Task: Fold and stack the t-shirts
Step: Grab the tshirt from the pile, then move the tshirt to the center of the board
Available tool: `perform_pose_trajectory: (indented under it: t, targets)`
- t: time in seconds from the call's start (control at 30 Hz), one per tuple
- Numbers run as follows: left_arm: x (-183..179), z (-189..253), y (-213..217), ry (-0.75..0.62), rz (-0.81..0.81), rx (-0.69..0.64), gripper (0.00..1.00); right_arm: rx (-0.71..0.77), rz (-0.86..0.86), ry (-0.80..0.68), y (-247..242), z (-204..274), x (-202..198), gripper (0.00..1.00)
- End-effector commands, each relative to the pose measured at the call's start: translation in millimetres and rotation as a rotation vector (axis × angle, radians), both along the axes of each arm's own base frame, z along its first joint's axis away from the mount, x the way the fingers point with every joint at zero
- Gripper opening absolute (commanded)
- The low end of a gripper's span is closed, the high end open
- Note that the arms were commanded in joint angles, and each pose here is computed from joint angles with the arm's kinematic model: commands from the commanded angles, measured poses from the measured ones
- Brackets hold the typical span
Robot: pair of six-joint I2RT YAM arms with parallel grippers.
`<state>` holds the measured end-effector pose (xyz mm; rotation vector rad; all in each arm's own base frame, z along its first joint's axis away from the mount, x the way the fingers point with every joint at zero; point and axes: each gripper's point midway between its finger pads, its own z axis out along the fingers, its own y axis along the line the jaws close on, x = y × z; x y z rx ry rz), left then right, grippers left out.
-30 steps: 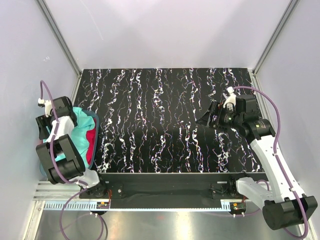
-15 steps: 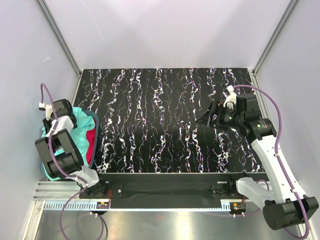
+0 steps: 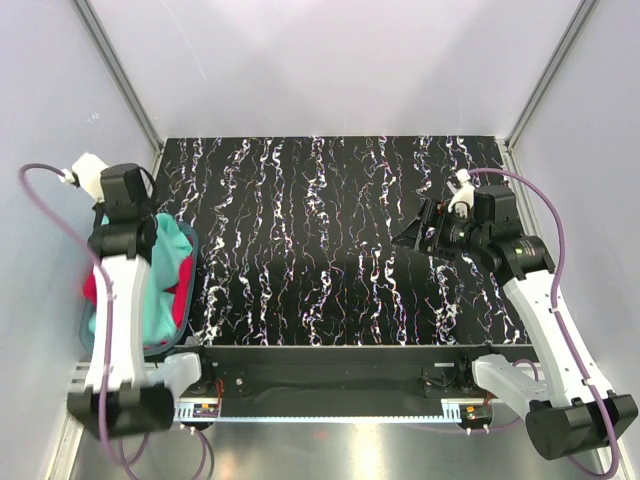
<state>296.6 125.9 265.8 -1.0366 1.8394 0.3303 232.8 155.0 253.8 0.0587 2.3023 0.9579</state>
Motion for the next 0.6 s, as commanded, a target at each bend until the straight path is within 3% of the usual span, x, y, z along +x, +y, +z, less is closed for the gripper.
perform_pose_trajectory:
  t: [0.0, 0.13, 0.27, 0.43, 0.57]
  targets:
    - [14, 103, -98, -0.374, -0.327, -0.162, 0.00, 0.020, 0.009, -0.018, 5, 13, 3, 0.84]
    - [-11, 140, -173, -0.464, -0.585, -0.238, 0.00, -0.001, 0.007, -0.006, 3, 10, 4, 0.84]
    - [-40, 115, -235, -0.415, -0.825, -0.306, 0.00, -0.010, 0.003, 0.004, 2, 6, 6, 0.84]
    - [-88, 44, -344, -0.224, -1.213, -0.397, 0.04, -0.009, -0.001, 0.034, 3, -11, 8, 0.84]
    - [-128, -15, -434, 0.062, -1.492, -0.346, 0.04, -0.041, -0.012, 0.096, -1, -40, 6, 0.84]
